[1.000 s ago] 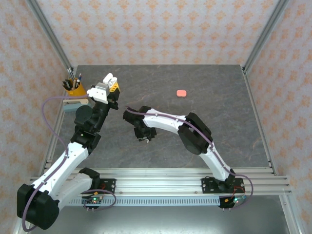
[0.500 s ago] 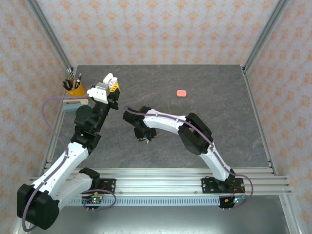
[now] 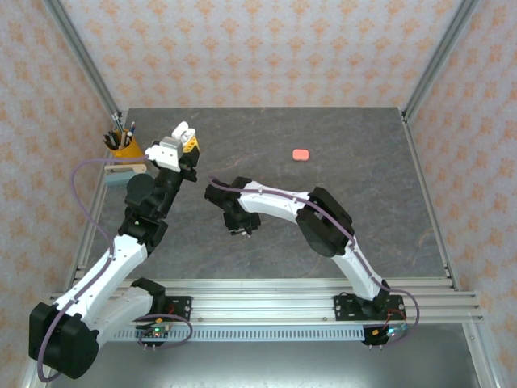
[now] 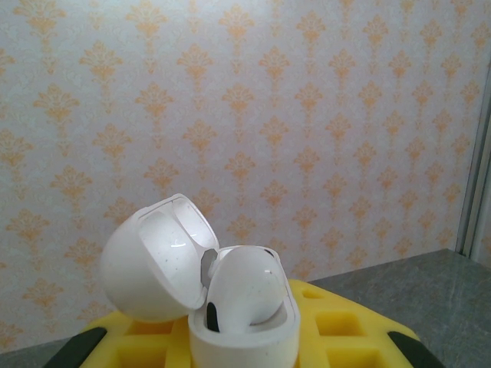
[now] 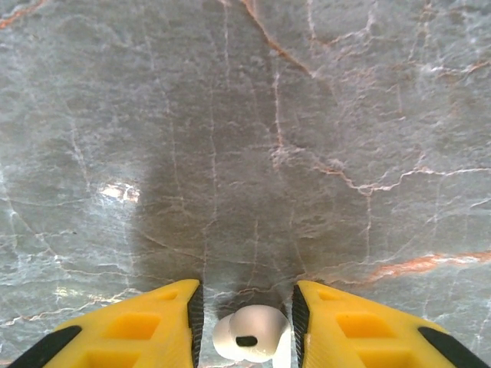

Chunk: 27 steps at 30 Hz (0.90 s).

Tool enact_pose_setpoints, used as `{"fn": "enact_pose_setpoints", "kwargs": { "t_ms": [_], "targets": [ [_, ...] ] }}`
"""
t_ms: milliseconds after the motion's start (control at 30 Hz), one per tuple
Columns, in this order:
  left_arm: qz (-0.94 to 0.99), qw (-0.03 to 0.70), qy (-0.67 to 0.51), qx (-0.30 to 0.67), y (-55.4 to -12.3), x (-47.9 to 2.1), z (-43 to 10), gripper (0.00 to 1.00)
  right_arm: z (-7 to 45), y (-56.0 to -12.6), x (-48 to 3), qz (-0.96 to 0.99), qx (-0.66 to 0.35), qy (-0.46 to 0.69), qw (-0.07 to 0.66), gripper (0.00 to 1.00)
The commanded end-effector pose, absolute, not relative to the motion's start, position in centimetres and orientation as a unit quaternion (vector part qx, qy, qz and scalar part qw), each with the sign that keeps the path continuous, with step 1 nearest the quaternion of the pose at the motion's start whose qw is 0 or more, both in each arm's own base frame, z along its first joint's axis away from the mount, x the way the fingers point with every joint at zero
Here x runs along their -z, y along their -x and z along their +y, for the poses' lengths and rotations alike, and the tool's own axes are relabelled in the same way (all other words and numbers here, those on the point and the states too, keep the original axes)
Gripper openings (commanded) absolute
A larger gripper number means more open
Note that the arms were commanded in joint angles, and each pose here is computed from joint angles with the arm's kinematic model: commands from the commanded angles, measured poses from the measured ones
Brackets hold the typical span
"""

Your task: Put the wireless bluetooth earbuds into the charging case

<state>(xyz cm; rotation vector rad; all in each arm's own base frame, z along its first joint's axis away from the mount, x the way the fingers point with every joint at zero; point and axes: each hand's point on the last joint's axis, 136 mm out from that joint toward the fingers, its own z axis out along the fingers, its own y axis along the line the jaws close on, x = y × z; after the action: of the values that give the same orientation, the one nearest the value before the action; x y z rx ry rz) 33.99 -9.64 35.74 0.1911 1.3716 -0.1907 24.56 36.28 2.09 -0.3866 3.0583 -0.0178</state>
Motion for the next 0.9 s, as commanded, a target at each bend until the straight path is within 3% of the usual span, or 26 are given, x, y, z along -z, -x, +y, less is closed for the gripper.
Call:
{"fn": "enact_pose_setpoints", "kwargs": {
  "t_ms": [0,267,500,867],
  "targets": [
    [0.605,0.786,-0.084,0.095,-33.6,-37.9,-9.4,0.0,33.4,-23.1,-1.7,0.992,0.058,0.116,0.003,0.37],
    [0.604,0.787,-0.085,0.094,-33.6,-38.0,-9.4,0.0,33.4,-22.7,-1.4,0.993,0.052,0.107,-0.005,0.38],
    [0.605,0.786,-0.087,0.096,-33.6,-38.0,-9.5,0.0,33.8,-23.1,-2.1,0.984,0.03,0.176,0.018,0.45],
    [0.606,0.785,-0.087,0.094,-33.6,-38.0,-9.5,0.0,34.6,-22.9,-2.3,0.972,-0.014,0.233,0.005,0.43]
  ]
}}
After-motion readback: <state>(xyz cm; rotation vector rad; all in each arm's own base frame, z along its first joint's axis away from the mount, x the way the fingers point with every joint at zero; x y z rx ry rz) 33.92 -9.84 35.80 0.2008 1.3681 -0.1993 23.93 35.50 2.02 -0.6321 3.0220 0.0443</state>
